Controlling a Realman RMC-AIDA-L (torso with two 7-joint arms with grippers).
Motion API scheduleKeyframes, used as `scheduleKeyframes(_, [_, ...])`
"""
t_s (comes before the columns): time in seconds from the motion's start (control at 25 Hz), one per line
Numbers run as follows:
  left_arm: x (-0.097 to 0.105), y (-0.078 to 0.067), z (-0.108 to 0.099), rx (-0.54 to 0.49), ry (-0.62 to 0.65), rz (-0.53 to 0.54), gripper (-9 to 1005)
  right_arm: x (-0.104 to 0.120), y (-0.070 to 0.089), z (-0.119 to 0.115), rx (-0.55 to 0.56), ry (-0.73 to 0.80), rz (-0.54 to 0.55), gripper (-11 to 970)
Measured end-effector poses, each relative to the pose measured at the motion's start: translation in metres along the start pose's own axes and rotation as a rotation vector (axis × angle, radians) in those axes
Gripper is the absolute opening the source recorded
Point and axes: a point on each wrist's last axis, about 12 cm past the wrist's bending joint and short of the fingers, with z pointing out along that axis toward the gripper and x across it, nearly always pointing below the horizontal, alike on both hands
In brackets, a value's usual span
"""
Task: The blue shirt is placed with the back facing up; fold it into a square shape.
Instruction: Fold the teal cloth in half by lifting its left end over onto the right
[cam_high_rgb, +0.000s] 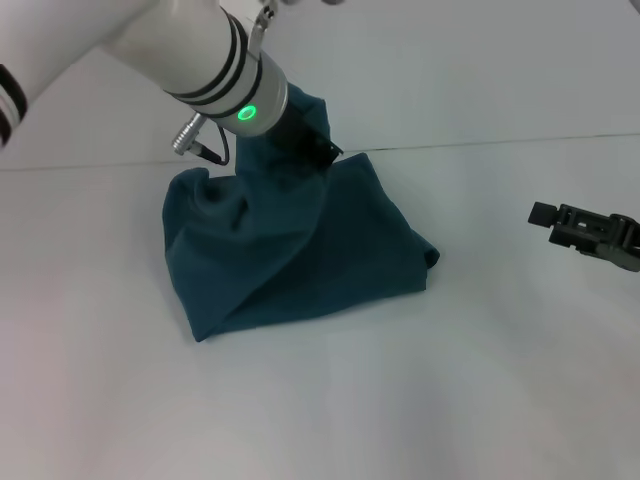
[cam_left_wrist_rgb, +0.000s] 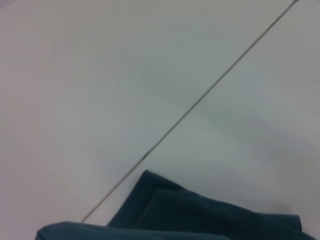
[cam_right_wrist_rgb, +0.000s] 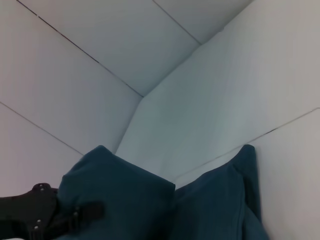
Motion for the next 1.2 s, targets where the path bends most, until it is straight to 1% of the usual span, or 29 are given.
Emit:
scheduleKeyframes(0.24, [0.003, -0.004, 0.007, 0.013, 0.022, -0.002, 82, 0.000, -0.001, 0.000, 0.004, -0.001, 0.000, 814])
scheduleKeyframes(0.56, [0.002, -0.004, 0.013, 0.028, 0.044, -0.030, 81, 0.000, -0.001, 0.001, 0.009, 0.007, -0.005, 812])
scheduleKeyframes(0.76, [-0.002, -0.005, 0.014, 0.014, 0.009, -0.024, 80, 0.000, -0.001, 0.002, 0.011, 0.010, -0.007, 811])
scheduleKeyframes(0.96, [-0.008, -0.006, 0.011, 0.022, -0.055, -0.038, 212, 0.001, -0.002, 0.000, 0.017, 0.009, -0.004, 810])
scheduleKeyframes(1.08, [-0.010, -0.003, 0.001, 0.060, -0.160, -0.096, 495, 0.001, -0.002, 0.000, 0.021, 0.007, -0.004, 809])
scheduleKeyframes(1.12, [-0.009, 0.000, -0.004, 0.079, -0.201, -0.124, 501, 0.000, -0.003, -0.001, 0.022, 0.007, -0.004, 809])
scheduleKeyframes(1.2, [-0.005, 0.008, -0.010, 0.100, -0.231, -0.180, 514, 0.000, -0.003, -0.001, 0.025, 0.006, -0.005, 809])
